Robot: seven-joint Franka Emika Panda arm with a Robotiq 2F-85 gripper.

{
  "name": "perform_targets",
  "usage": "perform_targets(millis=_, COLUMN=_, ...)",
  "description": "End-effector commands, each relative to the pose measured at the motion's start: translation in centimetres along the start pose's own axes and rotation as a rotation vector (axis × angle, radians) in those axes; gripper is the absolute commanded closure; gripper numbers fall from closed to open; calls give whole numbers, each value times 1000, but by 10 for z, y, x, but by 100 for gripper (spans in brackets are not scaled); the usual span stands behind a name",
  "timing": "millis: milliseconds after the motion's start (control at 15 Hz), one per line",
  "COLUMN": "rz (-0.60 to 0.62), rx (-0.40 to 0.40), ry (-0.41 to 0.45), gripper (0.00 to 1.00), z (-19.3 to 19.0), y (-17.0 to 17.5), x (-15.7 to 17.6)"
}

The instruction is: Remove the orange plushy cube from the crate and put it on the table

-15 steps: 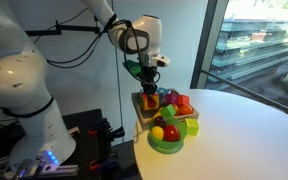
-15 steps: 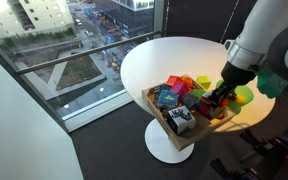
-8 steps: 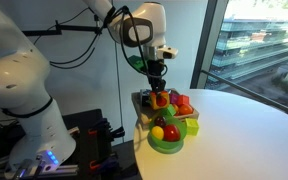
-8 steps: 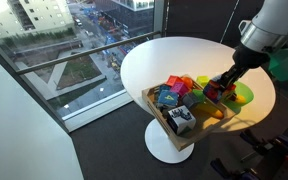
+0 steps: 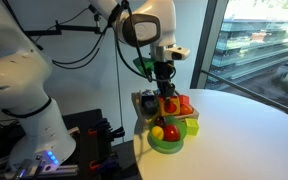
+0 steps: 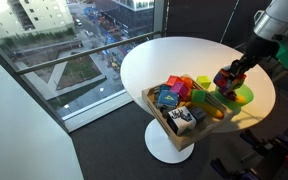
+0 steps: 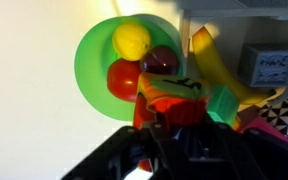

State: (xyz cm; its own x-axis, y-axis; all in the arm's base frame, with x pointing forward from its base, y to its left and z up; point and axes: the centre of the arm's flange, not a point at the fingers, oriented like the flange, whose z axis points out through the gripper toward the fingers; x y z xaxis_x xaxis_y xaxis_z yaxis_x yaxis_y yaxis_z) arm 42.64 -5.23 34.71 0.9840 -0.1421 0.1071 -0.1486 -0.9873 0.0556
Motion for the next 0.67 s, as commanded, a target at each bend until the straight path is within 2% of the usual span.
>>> perform_targets(millis=0, rz=73, rx=-31, ry=2, gripper=89, z=-9, y=29, x=7)
perform_targets(millis=600, rz=236, rx=-72, ry=-8, gripper=89, z=-1, y=97, x=7)
